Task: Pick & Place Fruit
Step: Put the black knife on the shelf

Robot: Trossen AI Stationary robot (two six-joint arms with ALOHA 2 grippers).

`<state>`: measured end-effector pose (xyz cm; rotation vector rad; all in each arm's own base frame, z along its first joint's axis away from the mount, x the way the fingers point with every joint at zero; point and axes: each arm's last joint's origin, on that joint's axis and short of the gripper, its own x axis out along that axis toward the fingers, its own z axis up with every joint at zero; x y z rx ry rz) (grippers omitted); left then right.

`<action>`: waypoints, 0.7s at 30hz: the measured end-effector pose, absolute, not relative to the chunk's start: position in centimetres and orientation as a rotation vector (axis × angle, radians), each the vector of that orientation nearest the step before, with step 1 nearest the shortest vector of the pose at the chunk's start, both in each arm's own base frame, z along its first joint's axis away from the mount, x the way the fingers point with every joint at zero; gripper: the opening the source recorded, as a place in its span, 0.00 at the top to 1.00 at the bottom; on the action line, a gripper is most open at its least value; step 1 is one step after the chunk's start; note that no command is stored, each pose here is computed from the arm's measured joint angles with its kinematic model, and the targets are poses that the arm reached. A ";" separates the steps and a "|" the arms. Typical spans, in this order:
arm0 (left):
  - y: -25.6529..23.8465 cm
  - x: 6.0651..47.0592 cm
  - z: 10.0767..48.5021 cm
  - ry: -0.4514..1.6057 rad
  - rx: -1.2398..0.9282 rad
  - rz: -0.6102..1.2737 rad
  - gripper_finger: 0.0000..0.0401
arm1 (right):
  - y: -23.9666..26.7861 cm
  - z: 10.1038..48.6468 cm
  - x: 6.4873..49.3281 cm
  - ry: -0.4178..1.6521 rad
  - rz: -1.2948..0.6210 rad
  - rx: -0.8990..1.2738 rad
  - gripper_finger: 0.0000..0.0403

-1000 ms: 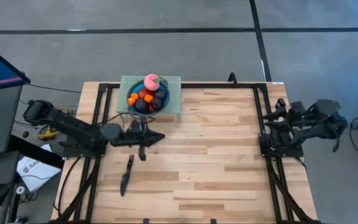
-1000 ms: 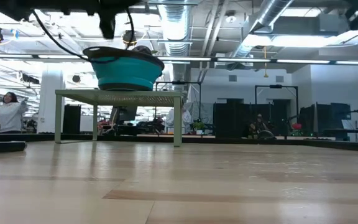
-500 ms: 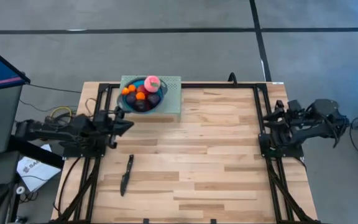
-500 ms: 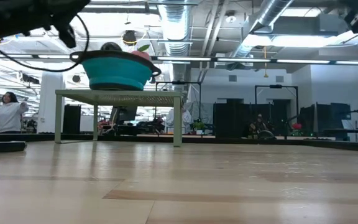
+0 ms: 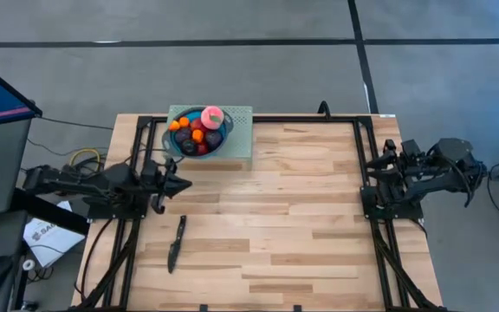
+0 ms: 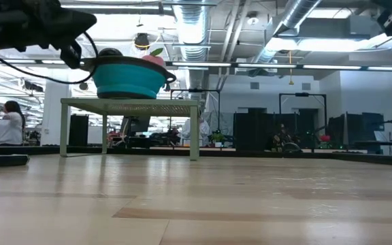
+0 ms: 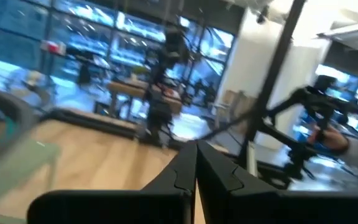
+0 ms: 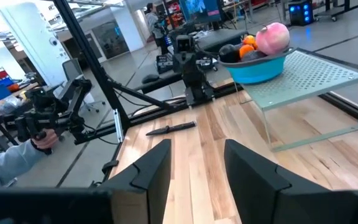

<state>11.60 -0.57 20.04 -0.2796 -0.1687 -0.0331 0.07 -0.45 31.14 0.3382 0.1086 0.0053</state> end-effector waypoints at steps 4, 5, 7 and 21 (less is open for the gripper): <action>-1.5 11.9 19.6 -0.115 -0.287 -0.088 0.99 | -0.5 31.1 0.1 0.115 0.004 0.337 0.65; -1.8 12.0 19.5 -0.102 -0.289 -0.098 0.99 | -0.5 31.0 0.1 0.120 0.003 0.336 0.65; -2.2 12.1 19.3 -0.079 -0.309 -0.103 0.99 | -0.5 30.9 0.0 0.130 0.001 0.334 0.65; -9.8 14.3 22.2 0.208 -0.260 -0.038 1.00 | -0.5 31.3 0.1 0.089 0.008 0.330 0.64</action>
